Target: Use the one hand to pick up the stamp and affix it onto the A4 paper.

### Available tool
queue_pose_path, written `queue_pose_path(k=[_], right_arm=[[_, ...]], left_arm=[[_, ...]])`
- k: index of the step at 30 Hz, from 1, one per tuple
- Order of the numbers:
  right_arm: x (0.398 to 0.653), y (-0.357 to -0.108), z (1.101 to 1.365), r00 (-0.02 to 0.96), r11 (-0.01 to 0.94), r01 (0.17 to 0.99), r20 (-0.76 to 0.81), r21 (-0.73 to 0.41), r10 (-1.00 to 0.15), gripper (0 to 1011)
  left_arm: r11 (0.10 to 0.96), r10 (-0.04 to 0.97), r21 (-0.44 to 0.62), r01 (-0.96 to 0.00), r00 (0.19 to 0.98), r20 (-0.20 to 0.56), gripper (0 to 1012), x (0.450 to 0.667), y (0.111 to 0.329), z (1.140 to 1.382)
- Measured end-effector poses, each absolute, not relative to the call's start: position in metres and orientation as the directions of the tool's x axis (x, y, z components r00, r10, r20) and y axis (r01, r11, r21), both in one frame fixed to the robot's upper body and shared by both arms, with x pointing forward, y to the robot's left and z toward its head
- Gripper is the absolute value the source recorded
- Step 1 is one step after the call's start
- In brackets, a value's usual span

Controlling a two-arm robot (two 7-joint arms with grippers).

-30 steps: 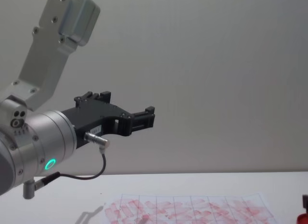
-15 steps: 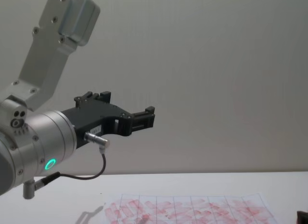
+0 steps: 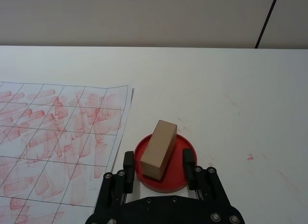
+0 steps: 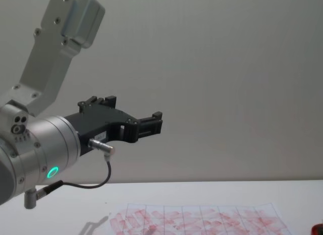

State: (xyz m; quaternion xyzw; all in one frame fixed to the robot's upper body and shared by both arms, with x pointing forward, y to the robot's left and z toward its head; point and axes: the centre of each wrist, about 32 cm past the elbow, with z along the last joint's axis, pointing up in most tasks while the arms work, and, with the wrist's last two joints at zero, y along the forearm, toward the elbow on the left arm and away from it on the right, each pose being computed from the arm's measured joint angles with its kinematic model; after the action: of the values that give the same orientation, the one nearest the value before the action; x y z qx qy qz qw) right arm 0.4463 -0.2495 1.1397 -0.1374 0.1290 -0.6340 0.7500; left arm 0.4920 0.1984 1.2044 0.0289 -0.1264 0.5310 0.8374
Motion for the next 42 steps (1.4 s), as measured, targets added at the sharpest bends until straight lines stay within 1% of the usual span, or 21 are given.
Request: queue_pose_path(k=[2,3,5,7,8,10,13,31,37,42], right_arm=[[0.447,-0.249,1.139,0.163,0.159,0.915,-0.019,-0.371,-0.986,590],[0.447,-0.249,1.139,0.163,0.159,0.915,-0.019,-0.372,-0.986,534],[0.447,-0.249,1.139,0.164,0.159,0.914,-0.019,-0.372,-0.986,487],[0.447,-0.249,1.139,0.164,0.159,0.914,-0.019,-0.373,-0.986,406],[0.447,-0.249,1.139,0.164,0.159,0.914,-0.019,-0.373,-0.986,390],[0.447,-0.249,1.139,0.164,0.159,0.914,-0.019,-0.374,-0.986,305],[0.448,-0.249,1.139,0.165,0.16,0.913,-0.019,-0.374,-0.986,221],[0.45,-0.25,1.142,0.18,0.166,0.916,0.006,-0.366,-0.984,214],[0.454,-0.25,1.152,0.221,0.189,0.924,0.062,-0.332,-0.973,214],[0.459,-0.25,1.162,0.269,0.227,0.927,0.108,-0.298,-0.957,214]], left_arm=[[0.434,0.882,-0.086,-0.897,0.404,0.242,1001,0.492,0.198,1.204],[0.434,0.882,-0.086,-0.897,0.404,0.242,1001,0.492,0.198,1.204],[0.434,0.882,-0.086,-0.897,0.404,0.242,1001,0.492,0.198,1.204],[0.434,0.882,-0.086,-0.897,0.404,0.242,1001,0.492,0.198,1.204],[0.434,0.882,-0.086,-0.897,0.404,0.242,1001,0.492,0.198,1.204],[0.434,0.882,-0.086,-0.897,0.404,0.242,1001,0.492,0.198,1.204],[0.434,0.882,-0.086,-0.897,0.404,0.242,1001,0.492,0.198,1.204],[0.434,0.882,-0.086,-0.897,0.404,0.242,1001,0.492,0.198,1.204],[0.434,0.882,-0.086,-0.897,0.404,0.242,1001,0.492,0.198,1.204],[0.434,0.882,-0.086,-0.897,0.404,0.242,1001,0.492,0.198,1.204]])
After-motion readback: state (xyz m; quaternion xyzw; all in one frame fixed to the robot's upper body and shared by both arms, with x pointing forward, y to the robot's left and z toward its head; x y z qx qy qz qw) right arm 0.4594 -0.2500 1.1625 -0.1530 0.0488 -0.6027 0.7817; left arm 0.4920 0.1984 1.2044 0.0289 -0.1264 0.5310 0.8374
